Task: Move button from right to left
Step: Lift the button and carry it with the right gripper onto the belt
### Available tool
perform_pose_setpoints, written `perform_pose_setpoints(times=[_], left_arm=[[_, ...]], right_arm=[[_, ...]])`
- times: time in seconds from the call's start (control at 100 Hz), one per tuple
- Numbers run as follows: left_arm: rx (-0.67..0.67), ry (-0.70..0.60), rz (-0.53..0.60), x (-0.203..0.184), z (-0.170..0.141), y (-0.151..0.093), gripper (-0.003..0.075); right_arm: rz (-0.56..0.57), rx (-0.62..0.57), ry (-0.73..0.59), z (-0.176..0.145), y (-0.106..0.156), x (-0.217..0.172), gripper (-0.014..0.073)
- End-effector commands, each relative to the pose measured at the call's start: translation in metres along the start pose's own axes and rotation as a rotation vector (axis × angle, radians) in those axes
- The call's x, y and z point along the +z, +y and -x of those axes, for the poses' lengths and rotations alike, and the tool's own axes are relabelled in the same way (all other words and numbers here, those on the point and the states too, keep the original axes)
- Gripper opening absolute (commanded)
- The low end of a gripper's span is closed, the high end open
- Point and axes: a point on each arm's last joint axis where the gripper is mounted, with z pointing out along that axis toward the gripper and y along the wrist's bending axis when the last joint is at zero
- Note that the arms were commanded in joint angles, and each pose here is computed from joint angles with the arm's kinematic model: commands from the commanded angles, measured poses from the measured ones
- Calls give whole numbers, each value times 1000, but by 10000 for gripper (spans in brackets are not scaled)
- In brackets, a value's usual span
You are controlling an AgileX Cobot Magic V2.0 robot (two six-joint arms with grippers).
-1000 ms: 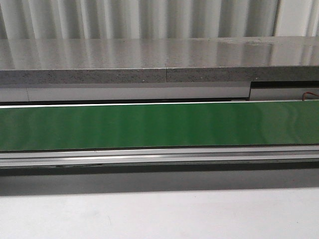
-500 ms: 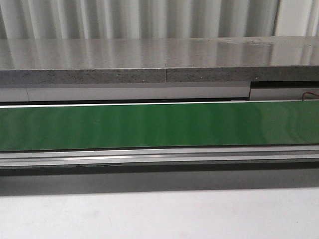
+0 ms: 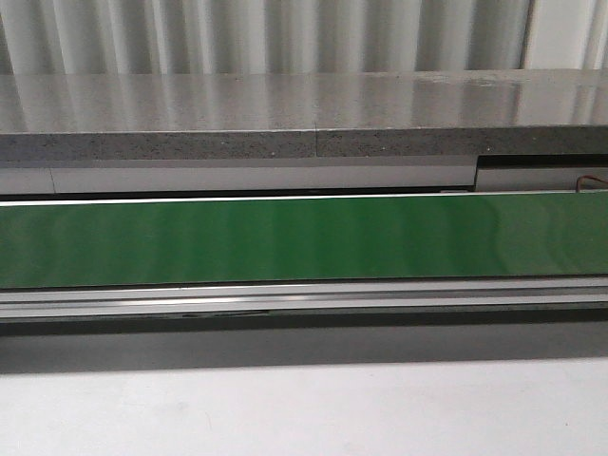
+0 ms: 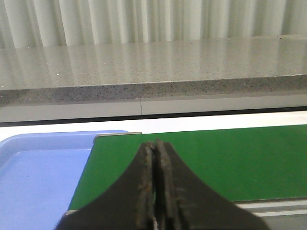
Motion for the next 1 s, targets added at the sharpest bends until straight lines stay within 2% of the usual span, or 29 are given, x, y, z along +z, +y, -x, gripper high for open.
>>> perform_pose_setpoints(times=[0.0,0.13,0.22,0.39,0.55,0.65,0.83,0.99], left_arm=[[-12,-69,-4,-1,-5,-1,-20],[-12,-69,-4,-1,-5,-1,-20],[-12,-69,-4,-1,-5,-1,-20],[-12,-69,-4,-1,-5,-1,-20],[-12,-69,-4,-1,-5,-1,-20],[-12,-69,-4,-1,-5,-1,-20],[-12,-69,-4,-1,-5,-1,-20],[-12,-69,-4,-1,-5,-1,-20]], right_arm=[[-33,-8,-83,7,-6,-25,469],[-35,-8,-90,7,-6,-25,297],[-41,-10,-103,9,-6,-25,246],[-49,-10,-129,11,-7,-25,246],[-37,-10,-90,10,-6,-33,246],[-24,-1,-93,9,-5,-47,246],[-2,43,-203,7,2,-84,246],[18,74,-249,1,13,-110,246]])
